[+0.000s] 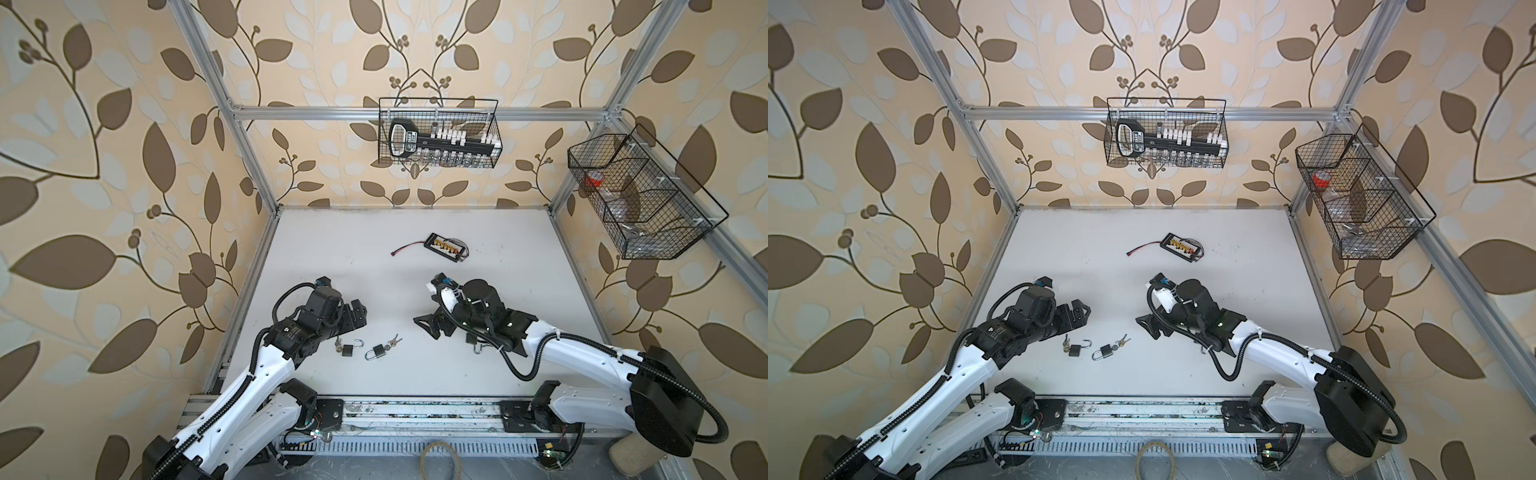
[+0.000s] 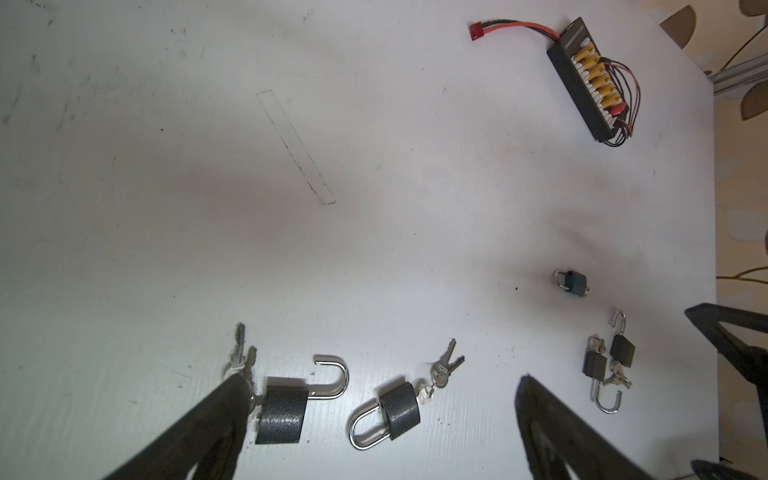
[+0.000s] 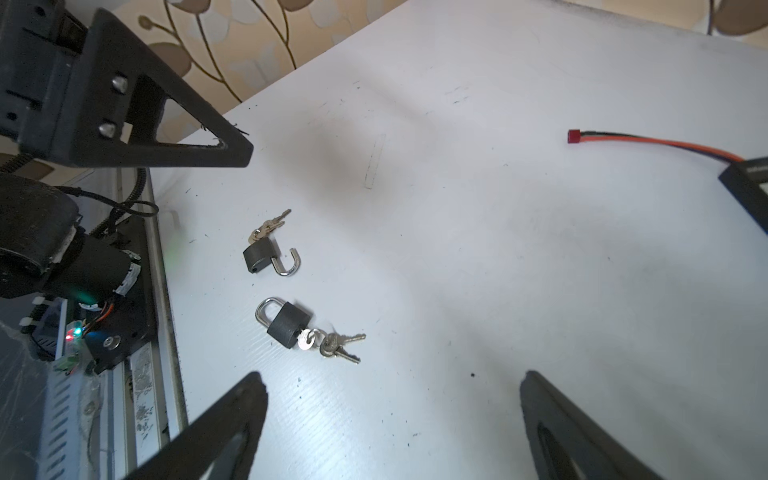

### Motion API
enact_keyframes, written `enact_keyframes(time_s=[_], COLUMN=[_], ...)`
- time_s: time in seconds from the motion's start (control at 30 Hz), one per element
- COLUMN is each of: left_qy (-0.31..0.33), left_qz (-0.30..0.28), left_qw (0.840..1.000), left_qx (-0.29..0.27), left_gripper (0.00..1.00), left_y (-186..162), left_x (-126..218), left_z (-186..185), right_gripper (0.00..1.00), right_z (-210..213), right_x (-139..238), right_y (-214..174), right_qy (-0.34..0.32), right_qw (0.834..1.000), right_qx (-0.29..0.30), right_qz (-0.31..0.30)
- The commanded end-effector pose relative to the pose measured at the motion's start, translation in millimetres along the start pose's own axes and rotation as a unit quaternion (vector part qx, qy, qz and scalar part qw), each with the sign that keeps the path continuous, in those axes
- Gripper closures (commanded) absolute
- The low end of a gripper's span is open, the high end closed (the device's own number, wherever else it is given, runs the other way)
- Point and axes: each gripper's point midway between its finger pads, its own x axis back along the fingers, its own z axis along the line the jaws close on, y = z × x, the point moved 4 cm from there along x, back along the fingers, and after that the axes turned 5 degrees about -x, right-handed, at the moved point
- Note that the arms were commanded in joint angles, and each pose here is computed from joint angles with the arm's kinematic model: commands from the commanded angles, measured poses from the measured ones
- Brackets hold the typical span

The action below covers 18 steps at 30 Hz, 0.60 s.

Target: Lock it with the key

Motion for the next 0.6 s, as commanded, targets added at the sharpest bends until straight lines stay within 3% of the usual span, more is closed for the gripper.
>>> enact_keyframes(time_s=[0.0,0.1,0.17,0.3,0.37,0.47,0.57], left_qy=[-0.010,-0.018,-0.029,-0.058,-0.069,-0.078,-0.089], left_qz=[-0.003,0.000,0.000,0.007,0.010,0.010,0.011], left_qw=[1.000,0.999,0.998,0.994,0.991,0.987,0.985], left_qx=[0.024,0.038,0.052,0.094,0.115,0.137,0.147], left_gripper=[0.01,0.01,0.01,0.01,0.01,0.01,0.01], left_y=[2,4,7,12,14,16,19], left_x=[4,6,8,9,9,11,14], left_z=[0,3,6,15,20,25,25], right_gripper=[0.01,0.01,0.01,0.07,0.07,0.08,0.07], right_z=[2,3,6,23,38,41,53], right_x=[5,8,5,-13,-17,-25,-32], right_y=[42,58,61,60,53,54,36], right_qy=[-0.015,-0.017,-0.003,0.068,0.127,0.143,0.205], right_qw=[0.996,0.989,0.987,0.988,0.978,0.970,0.946], right_qx=[0.044,0.060,0.079,0.106,0.152,0.188,0.246], right_qz=[-0.081,-0.137,-0.142,-0.092,-0.066,-0.063,-0.041])
